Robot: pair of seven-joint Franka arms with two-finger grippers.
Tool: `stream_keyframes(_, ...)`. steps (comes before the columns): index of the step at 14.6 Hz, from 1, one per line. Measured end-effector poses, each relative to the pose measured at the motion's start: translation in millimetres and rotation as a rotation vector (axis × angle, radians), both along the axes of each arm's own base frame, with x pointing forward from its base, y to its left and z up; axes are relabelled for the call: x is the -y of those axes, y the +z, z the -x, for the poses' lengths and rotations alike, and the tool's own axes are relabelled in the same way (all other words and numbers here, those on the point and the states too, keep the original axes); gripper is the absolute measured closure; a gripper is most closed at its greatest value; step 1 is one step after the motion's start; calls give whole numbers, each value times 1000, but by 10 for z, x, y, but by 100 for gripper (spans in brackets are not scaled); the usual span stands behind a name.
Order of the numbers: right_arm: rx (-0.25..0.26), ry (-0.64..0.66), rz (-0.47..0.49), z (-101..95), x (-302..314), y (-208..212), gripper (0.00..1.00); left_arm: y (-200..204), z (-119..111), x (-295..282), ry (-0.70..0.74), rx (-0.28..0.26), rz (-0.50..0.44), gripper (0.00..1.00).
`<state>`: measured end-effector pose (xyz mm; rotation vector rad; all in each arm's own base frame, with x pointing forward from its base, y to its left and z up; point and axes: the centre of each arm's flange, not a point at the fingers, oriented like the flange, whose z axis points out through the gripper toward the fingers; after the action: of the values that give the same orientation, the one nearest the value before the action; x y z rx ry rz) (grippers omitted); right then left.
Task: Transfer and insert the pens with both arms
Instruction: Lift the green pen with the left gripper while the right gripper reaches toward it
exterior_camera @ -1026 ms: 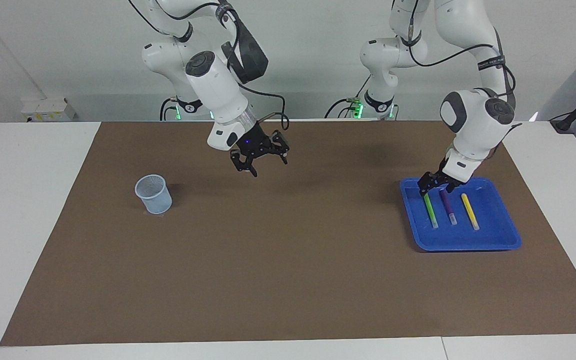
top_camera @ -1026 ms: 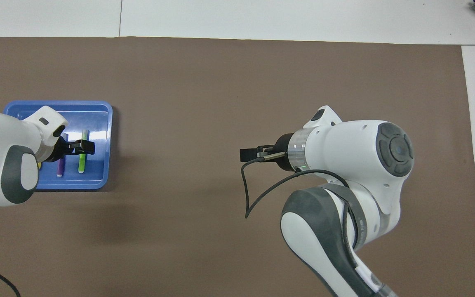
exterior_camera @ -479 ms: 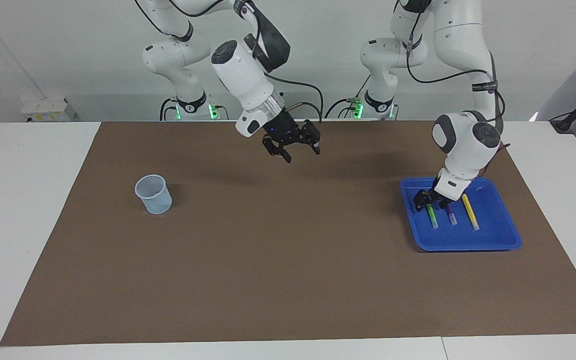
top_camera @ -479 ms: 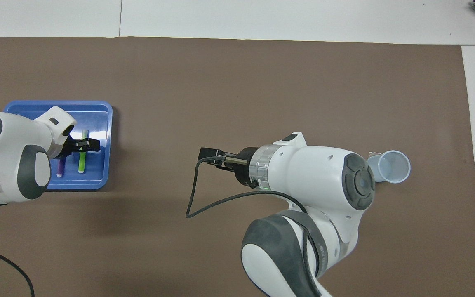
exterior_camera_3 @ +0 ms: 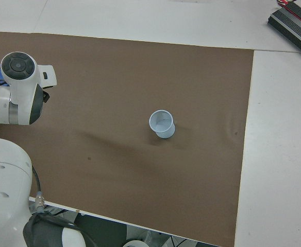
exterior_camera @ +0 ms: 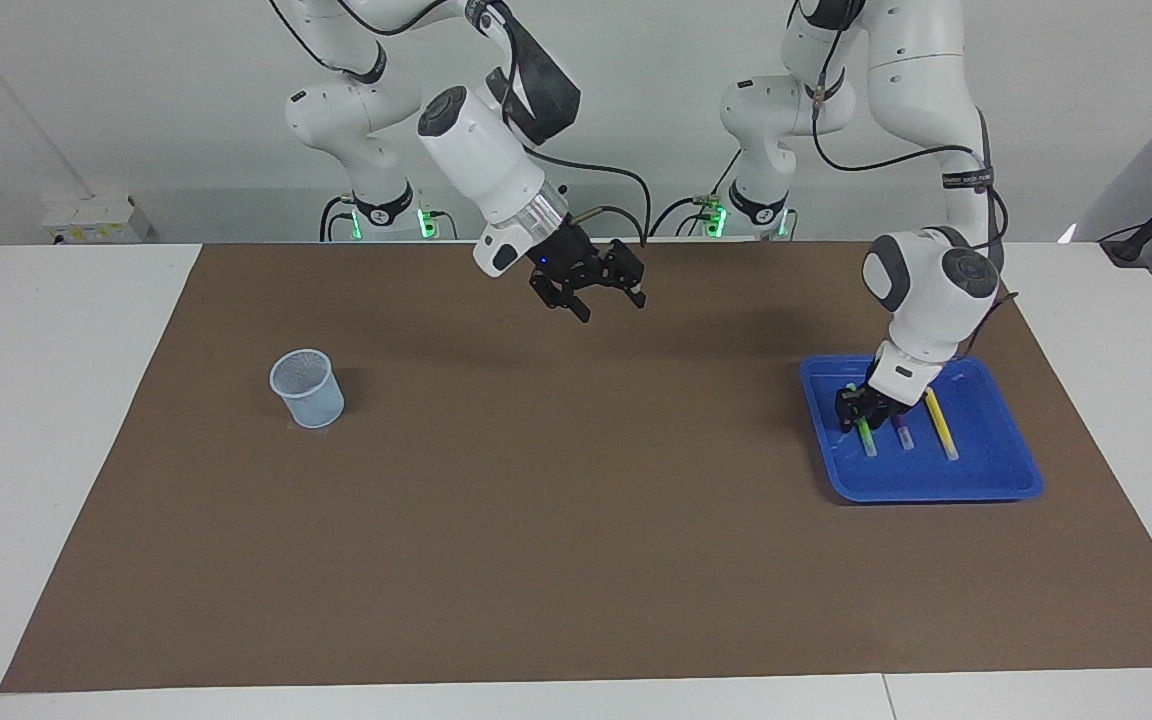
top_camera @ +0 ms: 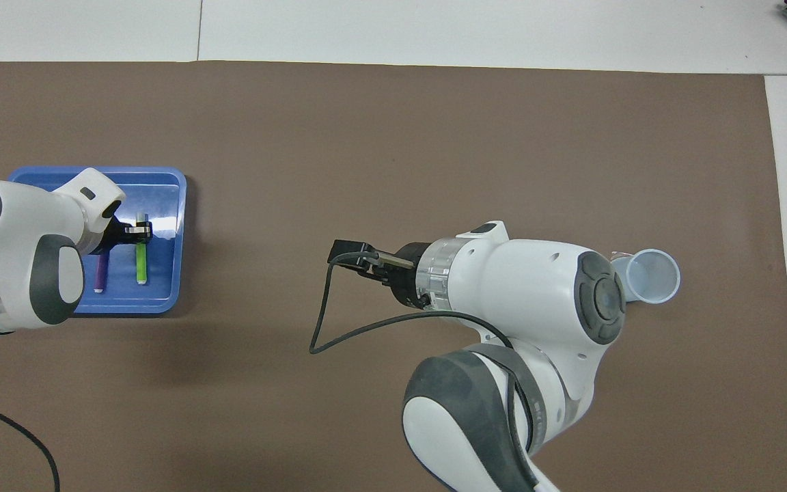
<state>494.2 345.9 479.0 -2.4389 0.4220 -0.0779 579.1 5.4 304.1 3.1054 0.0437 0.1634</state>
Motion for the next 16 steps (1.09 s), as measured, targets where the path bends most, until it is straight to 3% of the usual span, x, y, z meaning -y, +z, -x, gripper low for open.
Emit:
stream_keyframes(6, -50, -32, -28, 118, -168, 7, 0, 33, -63, 14, -3, 11, 0, 84)
stream_keyframes(10, -50, -27, -28, 136, -194, 11, 0, 467, -237, 58, 15, -92, 37, 84)
stream_keyframes(13, -49, -25, -29, 144, -207, 15, 0, 939, -284, 146, 164, -141, 86, 84)
stream_keyframes(16, -40, -41, -53, 139, -230, 65, 0, 1246, -166, 408, 418, -205, 208, 84)
